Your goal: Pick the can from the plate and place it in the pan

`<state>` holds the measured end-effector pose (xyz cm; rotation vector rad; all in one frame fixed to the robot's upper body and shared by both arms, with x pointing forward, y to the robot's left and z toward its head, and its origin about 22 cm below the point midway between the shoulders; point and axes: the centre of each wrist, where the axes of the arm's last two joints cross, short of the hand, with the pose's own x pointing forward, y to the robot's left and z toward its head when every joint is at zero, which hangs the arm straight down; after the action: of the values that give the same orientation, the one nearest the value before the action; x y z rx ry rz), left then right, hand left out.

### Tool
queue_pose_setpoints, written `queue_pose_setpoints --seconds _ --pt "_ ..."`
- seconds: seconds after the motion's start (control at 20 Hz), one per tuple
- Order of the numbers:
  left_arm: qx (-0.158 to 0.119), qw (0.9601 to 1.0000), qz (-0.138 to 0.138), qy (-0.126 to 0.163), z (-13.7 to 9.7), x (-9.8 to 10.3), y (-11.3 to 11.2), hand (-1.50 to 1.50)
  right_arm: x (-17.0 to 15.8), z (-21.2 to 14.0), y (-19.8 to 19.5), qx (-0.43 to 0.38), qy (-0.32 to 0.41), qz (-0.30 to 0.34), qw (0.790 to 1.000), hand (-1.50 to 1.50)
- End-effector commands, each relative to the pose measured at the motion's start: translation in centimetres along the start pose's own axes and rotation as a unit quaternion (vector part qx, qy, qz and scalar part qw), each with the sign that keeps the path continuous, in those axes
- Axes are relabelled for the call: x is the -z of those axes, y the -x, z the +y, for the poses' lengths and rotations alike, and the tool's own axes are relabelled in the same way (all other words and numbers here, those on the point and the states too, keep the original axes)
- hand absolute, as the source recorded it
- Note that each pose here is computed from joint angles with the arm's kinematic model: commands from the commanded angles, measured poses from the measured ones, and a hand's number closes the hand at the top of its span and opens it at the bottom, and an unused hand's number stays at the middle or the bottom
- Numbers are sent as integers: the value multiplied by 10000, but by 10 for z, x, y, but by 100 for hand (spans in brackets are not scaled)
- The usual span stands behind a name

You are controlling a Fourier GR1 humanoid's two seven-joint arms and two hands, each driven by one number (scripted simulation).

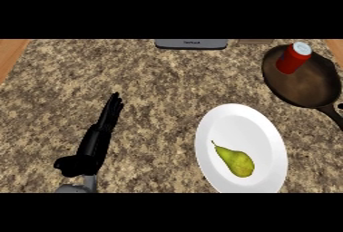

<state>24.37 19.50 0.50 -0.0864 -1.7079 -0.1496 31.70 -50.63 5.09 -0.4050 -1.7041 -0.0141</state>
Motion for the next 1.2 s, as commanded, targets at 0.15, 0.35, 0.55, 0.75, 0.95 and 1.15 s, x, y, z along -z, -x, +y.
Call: queue_pose_setpoints --seconds 0.15,0.35,0.55,0.75,0.95,1.15 --pt "-12 9999 -26 -104 10 13 -20 0 -29 -10 25 -157 -180 -130 9996 -150" --pt "-8 10000 -27 -39 4 9 -6 0 -43 -24 29 -352 -275 -117 9989 -150" --pt "30 10000 52 -80 3 -9 -15 0 -40 -21 28 -369 -314 -3 9988 -150" --pt "22 10000 28 -48 31 -3 -18 0 -44 -17 33 -528 -350 -15 9980 -150" --pt "4 10000 33 -59 17 -5 -12 0 -27 -19 15 -690 -253 53 9973 -150" --pt "-70 10000 46 -20 10 5 11 0 -46 -7 39 -752 -259 29 9968 -150"
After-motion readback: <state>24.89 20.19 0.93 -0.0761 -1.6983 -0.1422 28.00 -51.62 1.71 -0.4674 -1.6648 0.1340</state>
